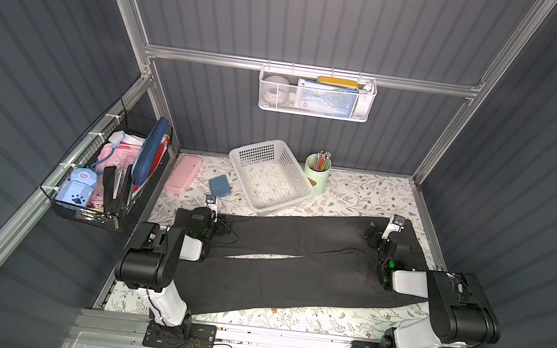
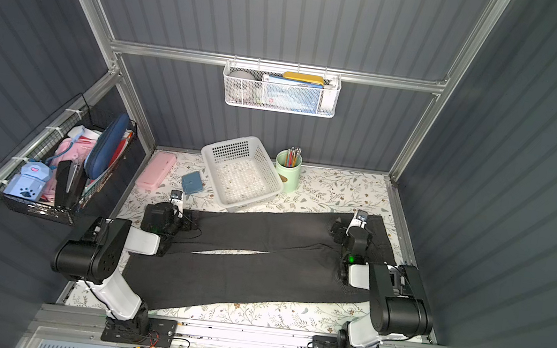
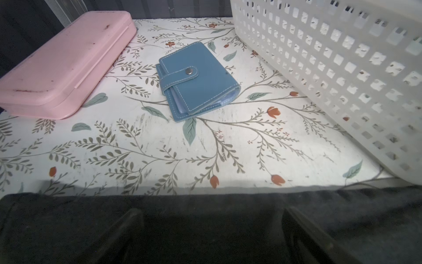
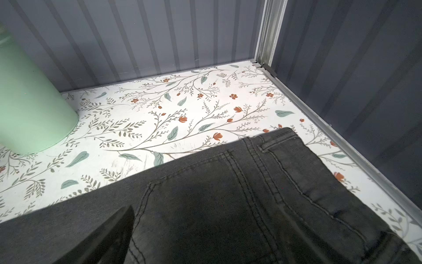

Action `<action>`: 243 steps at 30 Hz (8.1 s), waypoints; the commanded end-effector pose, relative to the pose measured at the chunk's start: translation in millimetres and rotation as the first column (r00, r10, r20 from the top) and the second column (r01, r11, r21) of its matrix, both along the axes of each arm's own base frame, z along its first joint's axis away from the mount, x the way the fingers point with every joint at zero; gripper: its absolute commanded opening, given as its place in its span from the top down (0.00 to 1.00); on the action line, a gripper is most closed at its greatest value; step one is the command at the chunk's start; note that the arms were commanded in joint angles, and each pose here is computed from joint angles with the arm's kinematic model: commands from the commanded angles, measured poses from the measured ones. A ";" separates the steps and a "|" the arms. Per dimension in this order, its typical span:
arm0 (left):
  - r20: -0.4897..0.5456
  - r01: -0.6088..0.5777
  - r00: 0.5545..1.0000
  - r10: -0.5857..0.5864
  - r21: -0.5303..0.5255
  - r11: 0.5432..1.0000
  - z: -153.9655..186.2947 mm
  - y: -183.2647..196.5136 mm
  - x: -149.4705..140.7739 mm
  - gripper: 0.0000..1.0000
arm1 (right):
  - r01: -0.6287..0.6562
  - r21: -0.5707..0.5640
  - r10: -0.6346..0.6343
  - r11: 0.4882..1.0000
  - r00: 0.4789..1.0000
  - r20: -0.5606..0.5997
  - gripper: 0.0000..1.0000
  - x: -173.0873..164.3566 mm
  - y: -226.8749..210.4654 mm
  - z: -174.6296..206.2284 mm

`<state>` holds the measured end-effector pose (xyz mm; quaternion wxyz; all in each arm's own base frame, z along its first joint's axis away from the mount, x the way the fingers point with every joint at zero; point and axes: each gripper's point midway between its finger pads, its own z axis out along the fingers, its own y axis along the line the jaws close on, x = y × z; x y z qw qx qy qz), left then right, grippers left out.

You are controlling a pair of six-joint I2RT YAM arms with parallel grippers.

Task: Roll up the long pants
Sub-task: Fold the long pant at the center of the board, then move the long pant to the center of the board.

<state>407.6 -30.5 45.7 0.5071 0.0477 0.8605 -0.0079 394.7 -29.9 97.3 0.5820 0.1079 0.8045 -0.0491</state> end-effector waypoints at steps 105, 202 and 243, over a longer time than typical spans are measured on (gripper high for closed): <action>-0.548 -0.910 0.278 0.789 0.113 0.399 -26.8 131.0 12.7 1.00 | 0.667 0.053 -0.397 0.743 0.502 -0.768 0.18 103.4 -120.9 -77.4; -0.778 -0.713 0.267 0.569 0.238 0.660 83.1 54.8 -295.8 1.00 | 0.990 -0.141 -0.934 -0.004 -0.054 -0.352 0.85 -242.4 -207.2 54.1; -0.942 -0.466 0.265 0.207 0.063 0.883 -26.7 -24.7 -213.8 0.83 | 0.915 -0.120 -0.527 0.385 0.111 -0.842 0.62 -179.2 -117.8 -66.0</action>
